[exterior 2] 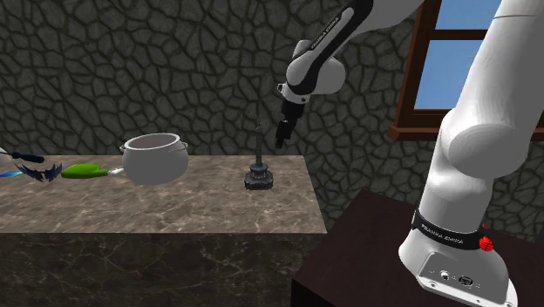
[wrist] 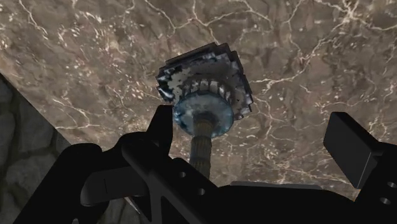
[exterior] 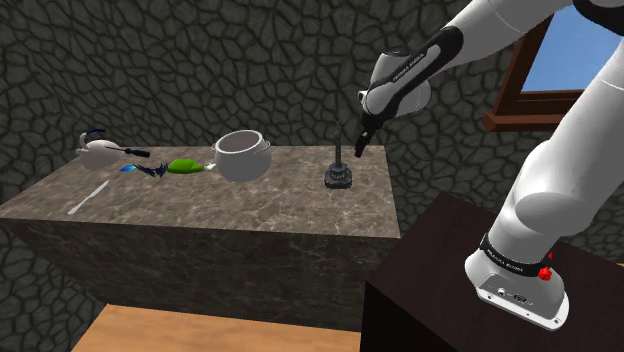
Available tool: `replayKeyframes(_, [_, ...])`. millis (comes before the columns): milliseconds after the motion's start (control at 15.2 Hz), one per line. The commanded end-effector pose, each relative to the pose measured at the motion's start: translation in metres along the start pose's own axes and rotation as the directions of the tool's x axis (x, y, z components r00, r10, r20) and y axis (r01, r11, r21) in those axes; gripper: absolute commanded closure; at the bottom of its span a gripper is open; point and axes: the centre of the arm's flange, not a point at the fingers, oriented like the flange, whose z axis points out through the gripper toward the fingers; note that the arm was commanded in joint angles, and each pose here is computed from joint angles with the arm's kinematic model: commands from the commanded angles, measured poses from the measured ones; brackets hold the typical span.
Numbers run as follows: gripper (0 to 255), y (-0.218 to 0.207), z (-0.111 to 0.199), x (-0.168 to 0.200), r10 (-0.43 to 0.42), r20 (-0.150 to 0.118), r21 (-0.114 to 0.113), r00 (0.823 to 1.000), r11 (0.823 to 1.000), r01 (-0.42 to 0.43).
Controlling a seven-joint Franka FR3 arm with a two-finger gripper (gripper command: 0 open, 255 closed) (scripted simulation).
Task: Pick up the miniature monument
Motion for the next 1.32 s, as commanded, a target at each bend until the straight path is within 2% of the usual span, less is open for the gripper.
replayKeyframes(0, [0, 0.010, 0.026, 0.011, -0.006, -0.019, 0.008, 1.000, 1.000, 0.006])
replayKeyframes(528, [0, 0.040, 0.115, 0.048, -0.030, -0.089, 0.049, 0.996, 0.998, 0.034])
replayKeyframes(1122, [0, 0.039, 0.154, 0.038, -0.030, -0.089, 0.049, 0.996, 0.998, 0.034])
replayKeyframes(1188, [255, 0.039, 0.154, 0.038, -0.030, -0.089, 0.049, 0.996, 0.998, 0.034])
replayKeyframes(1254, [255, 0.038, 0.154, 0.038, -0.030, -0.089, 0.049, 0.996, 0.998, 0.034])
